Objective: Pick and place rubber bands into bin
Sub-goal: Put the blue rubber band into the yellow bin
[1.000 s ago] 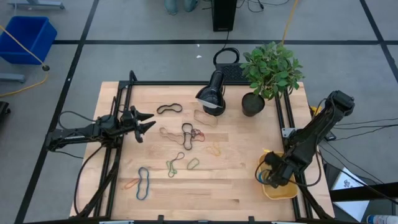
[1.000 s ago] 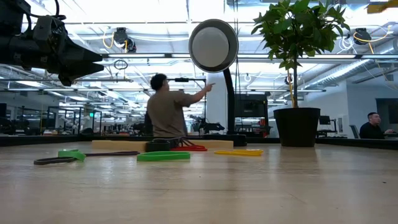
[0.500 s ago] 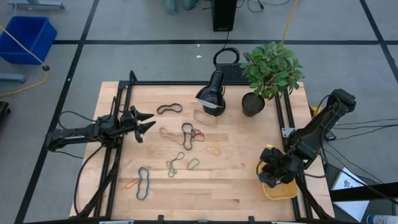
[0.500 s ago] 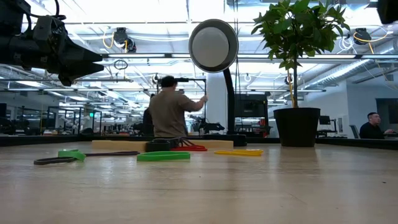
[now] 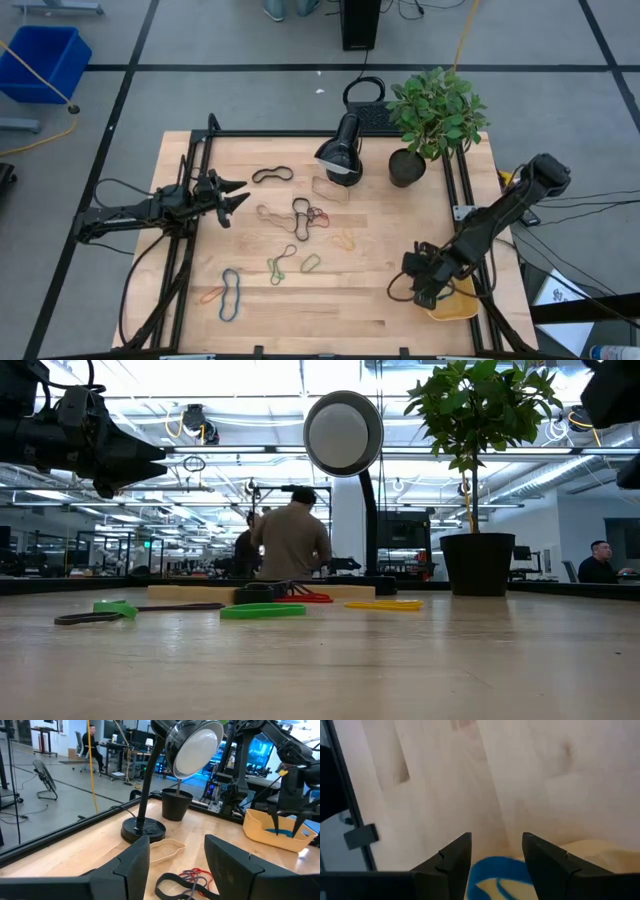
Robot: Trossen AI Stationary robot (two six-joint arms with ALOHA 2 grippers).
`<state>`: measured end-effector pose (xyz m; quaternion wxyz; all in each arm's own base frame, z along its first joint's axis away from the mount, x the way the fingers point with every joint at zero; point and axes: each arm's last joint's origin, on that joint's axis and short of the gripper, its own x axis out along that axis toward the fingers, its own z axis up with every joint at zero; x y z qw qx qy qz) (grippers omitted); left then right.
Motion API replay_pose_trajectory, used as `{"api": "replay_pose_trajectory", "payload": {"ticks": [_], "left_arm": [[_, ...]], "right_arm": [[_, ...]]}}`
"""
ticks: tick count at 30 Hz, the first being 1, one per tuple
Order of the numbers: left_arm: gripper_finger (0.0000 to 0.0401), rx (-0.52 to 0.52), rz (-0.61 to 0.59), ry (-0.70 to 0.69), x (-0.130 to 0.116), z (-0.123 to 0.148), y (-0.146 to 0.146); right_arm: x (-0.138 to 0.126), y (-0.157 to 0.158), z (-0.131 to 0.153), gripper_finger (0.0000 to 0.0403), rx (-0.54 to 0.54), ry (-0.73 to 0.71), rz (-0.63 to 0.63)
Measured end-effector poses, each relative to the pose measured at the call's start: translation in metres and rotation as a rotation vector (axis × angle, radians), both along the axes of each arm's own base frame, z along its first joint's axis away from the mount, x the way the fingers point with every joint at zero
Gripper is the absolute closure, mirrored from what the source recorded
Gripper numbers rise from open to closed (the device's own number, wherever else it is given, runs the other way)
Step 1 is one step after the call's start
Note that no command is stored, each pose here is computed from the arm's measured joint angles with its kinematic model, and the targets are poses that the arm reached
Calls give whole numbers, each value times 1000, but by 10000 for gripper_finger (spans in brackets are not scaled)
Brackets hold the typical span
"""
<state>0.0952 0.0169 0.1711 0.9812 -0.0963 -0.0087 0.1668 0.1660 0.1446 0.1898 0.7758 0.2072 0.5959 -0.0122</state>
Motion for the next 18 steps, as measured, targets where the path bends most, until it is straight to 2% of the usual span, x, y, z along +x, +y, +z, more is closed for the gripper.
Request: {"api": "replay_pose_trajectory", "payload": {"ticks": [8,18], "left_arm": [[205,0,1,0,0,0,0],[205,-1,2,0,0,0,0]], "right_arm": [[-9,3,4,233,39,41,-50],[-31,0,2,232,-24,209,-102]]}}
